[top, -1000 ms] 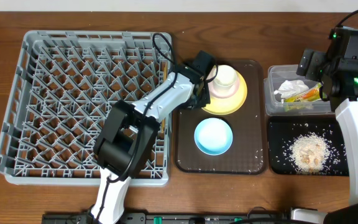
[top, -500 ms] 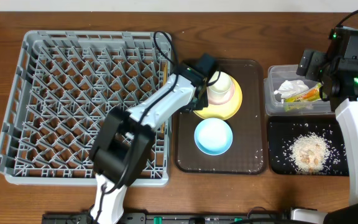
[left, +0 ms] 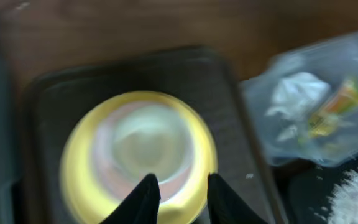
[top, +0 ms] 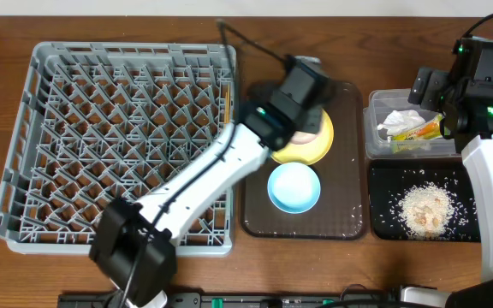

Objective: Sort waste into correct bins and load items into the dishwasher rack
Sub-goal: 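Lower the left gripper into the white cup and grip its rim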

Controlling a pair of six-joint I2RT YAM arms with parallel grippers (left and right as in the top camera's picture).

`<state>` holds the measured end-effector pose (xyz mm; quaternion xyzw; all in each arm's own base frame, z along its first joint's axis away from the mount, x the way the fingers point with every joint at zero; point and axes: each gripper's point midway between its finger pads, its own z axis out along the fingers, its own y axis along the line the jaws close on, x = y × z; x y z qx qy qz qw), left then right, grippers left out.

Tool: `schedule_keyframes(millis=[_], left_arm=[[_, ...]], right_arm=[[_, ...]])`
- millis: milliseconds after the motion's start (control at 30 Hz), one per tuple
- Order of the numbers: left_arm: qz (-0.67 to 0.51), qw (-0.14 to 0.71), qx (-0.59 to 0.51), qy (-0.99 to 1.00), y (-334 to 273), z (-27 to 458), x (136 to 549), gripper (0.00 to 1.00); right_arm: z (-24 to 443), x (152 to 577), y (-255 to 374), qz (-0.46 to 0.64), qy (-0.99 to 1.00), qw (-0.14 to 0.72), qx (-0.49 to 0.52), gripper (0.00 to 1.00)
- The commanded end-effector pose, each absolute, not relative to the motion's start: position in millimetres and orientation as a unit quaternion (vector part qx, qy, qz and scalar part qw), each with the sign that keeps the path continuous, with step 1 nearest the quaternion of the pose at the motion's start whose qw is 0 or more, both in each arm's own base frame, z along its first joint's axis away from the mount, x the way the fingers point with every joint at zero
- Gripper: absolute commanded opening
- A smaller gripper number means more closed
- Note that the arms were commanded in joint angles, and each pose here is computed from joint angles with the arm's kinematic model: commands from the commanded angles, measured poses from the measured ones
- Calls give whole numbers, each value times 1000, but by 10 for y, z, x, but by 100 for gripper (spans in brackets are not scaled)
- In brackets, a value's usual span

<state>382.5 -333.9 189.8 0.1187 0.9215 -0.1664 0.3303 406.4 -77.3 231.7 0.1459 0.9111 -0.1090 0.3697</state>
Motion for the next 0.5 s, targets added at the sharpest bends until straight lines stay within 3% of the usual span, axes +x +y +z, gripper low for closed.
schedule_keyframes(millis=[0, 467], left_arm=[[-149, 340, 176, 912, -3502, 1743, 3832, 29], [-120, 316, 216, 916, -3642, 1118, 3954, 30]], right_arm=[[2407, 4055, -798, -109, 906, 380, 154, 99], [2407, 4055, -798, -109, 906, 380, 154, 99]])
